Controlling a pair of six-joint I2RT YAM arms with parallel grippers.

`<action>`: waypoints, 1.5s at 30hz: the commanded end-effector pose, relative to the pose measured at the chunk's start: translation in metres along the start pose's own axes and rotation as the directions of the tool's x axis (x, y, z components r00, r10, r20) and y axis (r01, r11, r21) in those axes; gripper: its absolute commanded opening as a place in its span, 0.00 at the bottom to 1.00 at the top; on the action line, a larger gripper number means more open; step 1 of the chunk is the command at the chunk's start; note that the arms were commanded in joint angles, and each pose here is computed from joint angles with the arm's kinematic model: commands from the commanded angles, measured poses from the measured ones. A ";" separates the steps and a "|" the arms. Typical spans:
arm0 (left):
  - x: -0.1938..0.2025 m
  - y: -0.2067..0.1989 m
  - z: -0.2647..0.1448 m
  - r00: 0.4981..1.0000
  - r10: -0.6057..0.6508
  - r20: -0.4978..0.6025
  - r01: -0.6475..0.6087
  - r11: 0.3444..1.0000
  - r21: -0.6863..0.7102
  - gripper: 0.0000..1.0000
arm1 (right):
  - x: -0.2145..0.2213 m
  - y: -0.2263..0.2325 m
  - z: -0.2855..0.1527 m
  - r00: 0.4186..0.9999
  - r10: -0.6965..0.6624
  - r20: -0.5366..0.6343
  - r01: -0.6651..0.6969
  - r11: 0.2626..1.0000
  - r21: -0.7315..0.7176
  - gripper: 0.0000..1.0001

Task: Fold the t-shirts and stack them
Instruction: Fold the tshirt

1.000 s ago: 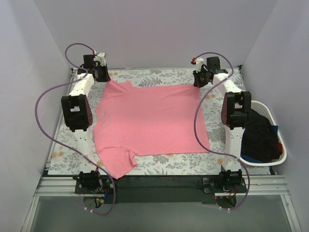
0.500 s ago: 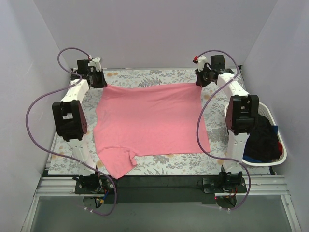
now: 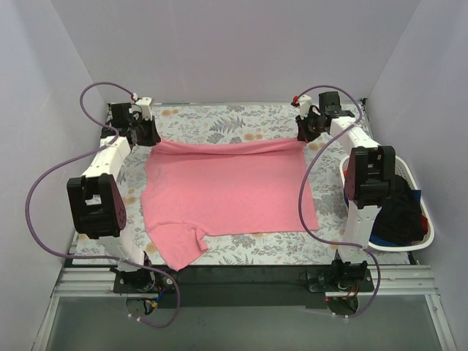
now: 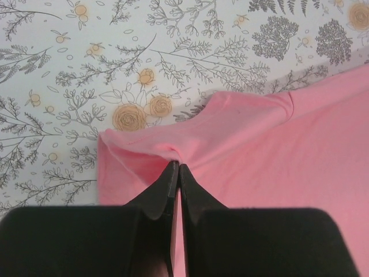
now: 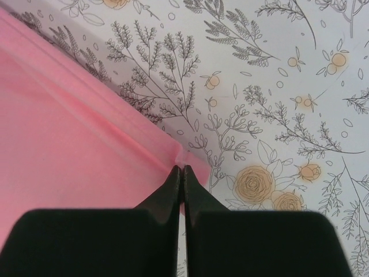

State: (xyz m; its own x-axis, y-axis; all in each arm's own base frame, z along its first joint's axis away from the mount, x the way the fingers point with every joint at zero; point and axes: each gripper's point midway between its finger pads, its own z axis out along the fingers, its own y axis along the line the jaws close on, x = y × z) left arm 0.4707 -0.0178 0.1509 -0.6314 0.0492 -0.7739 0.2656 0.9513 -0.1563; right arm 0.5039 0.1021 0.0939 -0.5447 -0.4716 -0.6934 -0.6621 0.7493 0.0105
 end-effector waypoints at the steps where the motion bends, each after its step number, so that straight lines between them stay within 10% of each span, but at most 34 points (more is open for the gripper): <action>1: -0.003 -0.004 -0.025 0.998 0.047 0.035 -0.046 0.999 -0.018 0.00 | -0.011 0.005 -0.023 0.998 -0.049 0.038 0.049 0.999 -0.001 0.01; 18: 0.086 -0.015 -0.036 0.991 -0.018 -0.134 0.016 1.000 -0.016 0.00 | 0.039 0.018 -0.006 0.997 -0.029 -0.067 0.026 0.999 -0.043 0.01; 30: 0.062 -0.014 -0.052 0.994 0.006 -0.112 -0.010 0.999 -0.040 0.00 | 0.026 0.022 -0.023 0.998 -0.046 -0.043 0.044 0.998 -0.042 0.01; 45: 0.125 -0.011 -0.050 0.968 0.023 -0.249 -0.036 0.998 -0.048 0.00 | 0.070 0.037 -0.014 0.991 -0.040 -0.131 0.029 0.996 -0.083 0.01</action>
State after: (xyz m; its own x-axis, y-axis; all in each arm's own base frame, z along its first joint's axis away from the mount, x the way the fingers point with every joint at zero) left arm 0.3541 -0.0145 0.0918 -0.7858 0.1178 -0.6071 0.2498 0.9585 -0.1374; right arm 0.4379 0.0940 0.0444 -0.6041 -0.5442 -0.5821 -0.7061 0.7042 0.0744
